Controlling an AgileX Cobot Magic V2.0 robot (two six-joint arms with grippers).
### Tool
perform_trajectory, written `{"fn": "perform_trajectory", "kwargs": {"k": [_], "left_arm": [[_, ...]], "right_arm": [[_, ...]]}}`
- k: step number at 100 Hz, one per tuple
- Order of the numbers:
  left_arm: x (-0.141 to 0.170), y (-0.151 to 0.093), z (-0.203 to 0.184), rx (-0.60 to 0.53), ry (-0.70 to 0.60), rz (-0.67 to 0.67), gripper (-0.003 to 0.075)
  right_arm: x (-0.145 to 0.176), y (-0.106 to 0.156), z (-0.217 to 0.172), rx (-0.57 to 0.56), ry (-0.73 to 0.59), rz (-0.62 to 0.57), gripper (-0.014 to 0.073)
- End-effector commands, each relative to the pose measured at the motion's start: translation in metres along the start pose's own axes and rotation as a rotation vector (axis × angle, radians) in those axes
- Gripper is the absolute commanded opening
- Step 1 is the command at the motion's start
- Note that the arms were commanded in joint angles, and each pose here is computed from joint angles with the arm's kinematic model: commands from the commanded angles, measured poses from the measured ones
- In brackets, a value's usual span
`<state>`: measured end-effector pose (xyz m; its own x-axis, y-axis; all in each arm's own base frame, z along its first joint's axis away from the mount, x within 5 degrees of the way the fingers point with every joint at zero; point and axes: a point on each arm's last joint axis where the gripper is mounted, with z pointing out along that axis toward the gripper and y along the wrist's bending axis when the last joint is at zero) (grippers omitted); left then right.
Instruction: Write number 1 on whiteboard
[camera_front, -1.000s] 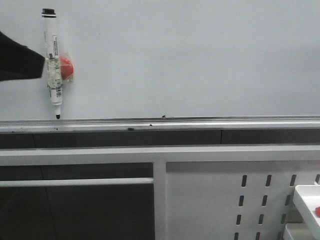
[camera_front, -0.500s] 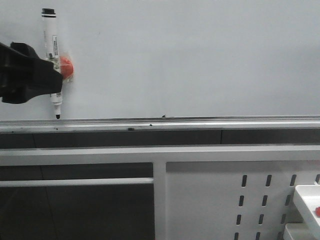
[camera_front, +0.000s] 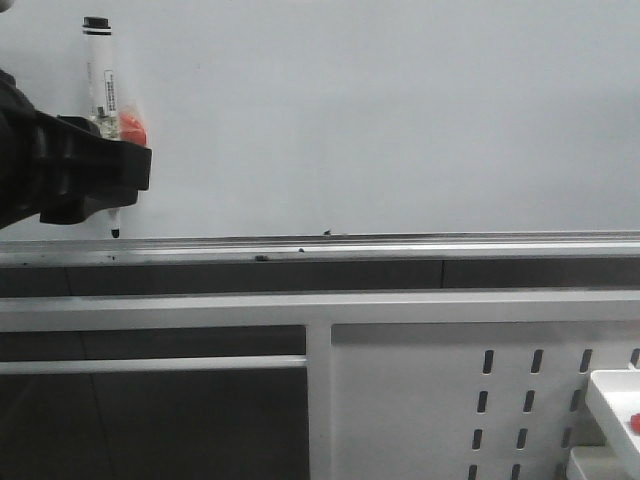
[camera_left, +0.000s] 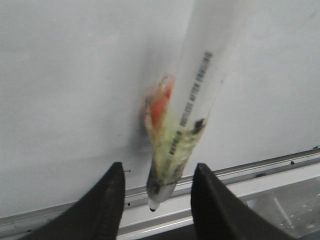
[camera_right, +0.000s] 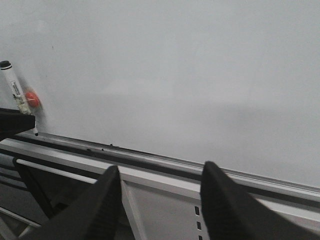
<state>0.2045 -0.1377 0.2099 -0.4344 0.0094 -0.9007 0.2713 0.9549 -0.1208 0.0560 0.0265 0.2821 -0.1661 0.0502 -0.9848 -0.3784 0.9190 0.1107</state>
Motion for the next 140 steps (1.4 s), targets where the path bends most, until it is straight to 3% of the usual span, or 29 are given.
{"fn": "perform_trajectory", "kwargs": {"k": [1,33,50,59,65,74,93,105,119,140], "left_arm": [[-0.021,-0.001,-0.003,-0.024,-0.132,-0.016,0.0160],[-0.025,0.000,-0.004,-0.040,-0.178,-0.002,-0.0013],[-0.025,-0.006,-0.009,0.008,-0.171,0.031,-0.0020],[-0.025,-0.019,-0.018,0.109,-0.144,0.161,-0.0020],[-0.024,-0.030,-0.028,0.208,-0.134,0.287,-0.0020],[-0.022,-0.047,-0.046,0.352,-0.128,0.443,-0.0020],[-0.020,-0.073,-0.082,0.600,-0.064,0.748,-0.0020],[-0.027,-0.081,-0.092,0.651,-0.079,0.920,-0.0020],[-0.036,-0.084,-0.096,0.652,-0.085,0.994,-0.0020],[-0.037,-0.082,-0.095,0.629,-0.100,1.122,-0.0020]], "right_arm": [[-0.016,0.000,-0.001,0.007,-0.083,-0.008,0.0328],[-0.016,0.000,-0.001,0.006,-0.081,-0.008,0.0328],[-0.017,0.003,-0.002,-0.014,-0.050,0.024,0.0328],[-0.018,0.007,-0.007,-0.045,0.048,0.016,0.0328],[-0.021,0.012,-0.012,-0.095,0.100,-0.068,0.0328],[-0.032,0.024,-0.016,-0.213,0.094,-0.184,0.0328],[-0.063,0.037,-0.003,-0.354,0.162,-0.266,0.0328],[-0.083,0.042,0.017,-0.416,0.213,-0.326,0.0328],[-0.104,0.052,0.037,-0.512,0.221,-0.318,0.0328],[-0.102,0.072,0.061,-0.625,0.273,-0.457,0.0328]]}}
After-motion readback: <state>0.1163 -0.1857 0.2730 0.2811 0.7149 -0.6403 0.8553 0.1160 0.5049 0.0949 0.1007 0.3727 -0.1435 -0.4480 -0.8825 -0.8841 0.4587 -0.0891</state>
